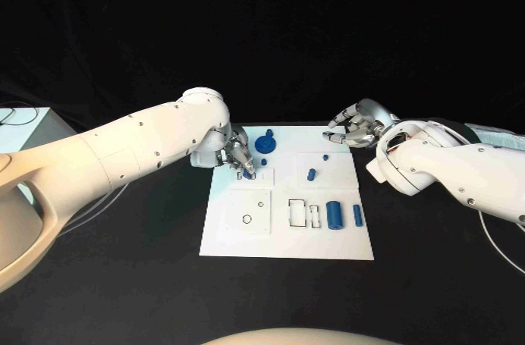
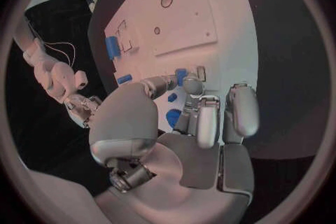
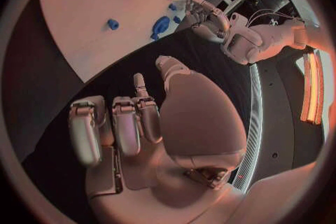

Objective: Assemble the parts on the task board

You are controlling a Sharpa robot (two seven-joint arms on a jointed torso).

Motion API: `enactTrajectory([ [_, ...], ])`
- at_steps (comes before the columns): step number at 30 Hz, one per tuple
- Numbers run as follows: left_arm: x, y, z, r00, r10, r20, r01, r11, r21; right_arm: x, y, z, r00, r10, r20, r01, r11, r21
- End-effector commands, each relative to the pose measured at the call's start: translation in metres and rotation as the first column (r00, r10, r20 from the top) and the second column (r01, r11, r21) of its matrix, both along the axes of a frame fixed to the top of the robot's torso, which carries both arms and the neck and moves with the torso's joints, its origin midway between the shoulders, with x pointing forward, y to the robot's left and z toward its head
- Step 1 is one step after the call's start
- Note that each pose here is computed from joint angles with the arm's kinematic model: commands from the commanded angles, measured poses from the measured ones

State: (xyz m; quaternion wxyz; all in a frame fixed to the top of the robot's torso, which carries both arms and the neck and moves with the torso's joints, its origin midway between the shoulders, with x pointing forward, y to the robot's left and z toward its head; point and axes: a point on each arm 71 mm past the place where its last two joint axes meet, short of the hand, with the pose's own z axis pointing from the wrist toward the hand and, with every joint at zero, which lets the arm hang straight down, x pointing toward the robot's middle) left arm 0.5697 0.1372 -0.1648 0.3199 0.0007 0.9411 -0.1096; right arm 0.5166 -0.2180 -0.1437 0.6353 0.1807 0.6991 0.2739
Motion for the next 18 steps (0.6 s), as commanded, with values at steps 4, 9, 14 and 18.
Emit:
enactTrajectory([
  [4, 0.0001, -0.0032, 0.0010, 1.000, 0.018, 0.009, -0.018, 0.999, -0.035, -0.0002, 0.0008, 0.0000, 1.000, 0.012, 0.002, -0.012, 1.000, -0.011],
  [9, 0.0005, -0.0038, 0.0012, 1.000, 0.022, 0.014, -0.021, 0.999, -0.039, -0.0002, 0.0001, 0.0000, 1.000, 0.010, 0.001, -0.010, 1.000, -0.011],
  [14, 0.0002, -0.0061, 0.0010, 1.000, 0.019, 0.015, -0.019, 0.999, -0.041, -0.0003, 0.0001, -0.0001, 1.000, 0.011, 0.000, -0.011, 1.000, -0.012],
  [18, 0.0002, -0.0069, 0.0009, 1.000, 0.018, 0.015, -0.018, 0.999, -0.041, -0.0003, 0.0001, -0.0001, 1.000, 0.011, -0.001, -0.011, 1.000, -0.012],
])
